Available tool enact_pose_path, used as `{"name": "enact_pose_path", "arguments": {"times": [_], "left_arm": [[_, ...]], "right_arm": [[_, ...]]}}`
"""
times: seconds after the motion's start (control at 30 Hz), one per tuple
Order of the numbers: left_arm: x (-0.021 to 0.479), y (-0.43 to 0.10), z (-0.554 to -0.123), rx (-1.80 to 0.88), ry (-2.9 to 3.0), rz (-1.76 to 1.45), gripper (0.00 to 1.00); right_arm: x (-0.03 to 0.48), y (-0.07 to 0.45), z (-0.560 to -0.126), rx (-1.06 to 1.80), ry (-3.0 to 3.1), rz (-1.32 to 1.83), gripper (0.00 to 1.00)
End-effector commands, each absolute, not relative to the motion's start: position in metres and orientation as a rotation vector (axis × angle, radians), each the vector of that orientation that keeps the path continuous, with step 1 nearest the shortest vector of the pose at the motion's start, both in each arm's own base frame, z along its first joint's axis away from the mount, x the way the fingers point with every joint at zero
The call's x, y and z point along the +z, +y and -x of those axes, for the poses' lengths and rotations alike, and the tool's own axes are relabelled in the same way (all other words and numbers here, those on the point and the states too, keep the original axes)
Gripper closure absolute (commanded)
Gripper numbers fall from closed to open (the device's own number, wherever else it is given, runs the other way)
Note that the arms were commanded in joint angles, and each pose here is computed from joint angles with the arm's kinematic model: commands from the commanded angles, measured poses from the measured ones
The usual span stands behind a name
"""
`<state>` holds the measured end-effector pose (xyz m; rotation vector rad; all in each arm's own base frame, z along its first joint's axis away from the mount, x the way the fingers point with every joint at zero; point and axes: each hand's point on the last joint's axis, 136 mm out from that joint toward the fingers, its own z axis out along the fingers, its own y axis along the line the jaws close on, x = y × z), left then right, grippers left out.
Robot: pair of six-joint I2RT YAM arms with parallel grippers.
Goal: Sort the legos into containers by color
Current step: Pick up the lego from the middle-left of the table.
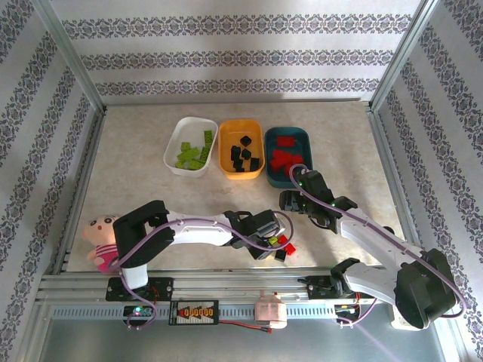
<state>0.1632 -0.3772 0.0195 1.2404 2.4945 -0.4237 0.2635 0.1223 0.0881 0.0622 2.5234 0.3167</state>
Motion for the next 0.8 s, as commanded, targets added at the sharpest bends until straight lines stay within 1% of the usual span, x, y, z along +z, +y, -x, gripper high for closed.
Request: {"name": "enact_pose_path", "arguments": {"times": [0.0, 0.13, 0.3, 0.47, 0.6, 0.67, 0.77], "left_arm": [[0.011, -0.393, -0.163, -0.45, 2.443, -1.278, 0.63], [0.014, -0.384, -0.166, -0.437, 2.449, -1.229, 0.72], [0.018, -0.363, -0.177, -0.399, 2.475, -1.127, 0.78], [0.028, -0.331, -0.194, -0.351, 2.496, -0.968, 0.81], [0.042, -0.294, -0.215, -0.32, 2.5, -0.798, 0.81], [0.055, -0.272, -0.229, -0.309, 2.488, -0.687, 0.81], [0.088, -0.233, -0.257, -0.295, 2.426, -0.47, 0.81]], "right_arm": [[0.085, 0.12, -0.26, 0.305, 2.529, -0.069, 0.21], [0.085, 0.12, -0.261, 0.302, 2.526, -0.069, 0.21], [0.086, 0.119, -0.261, 0.302, 2.525, -0.074, 0.21], [0.086, 0.118, -0.261, 0.303, 2.523, -0.077, 0.21], [0.088, 0.119, -0.261, 0.304, 2.522, -0.073, 0.21], [0.089, 0.12, -0.262, 0.309, 2.519, -0.069, 0.21], [0.089, 0.12, -0.263, 0.311, 2.519, -0.072, 0.21]]}}
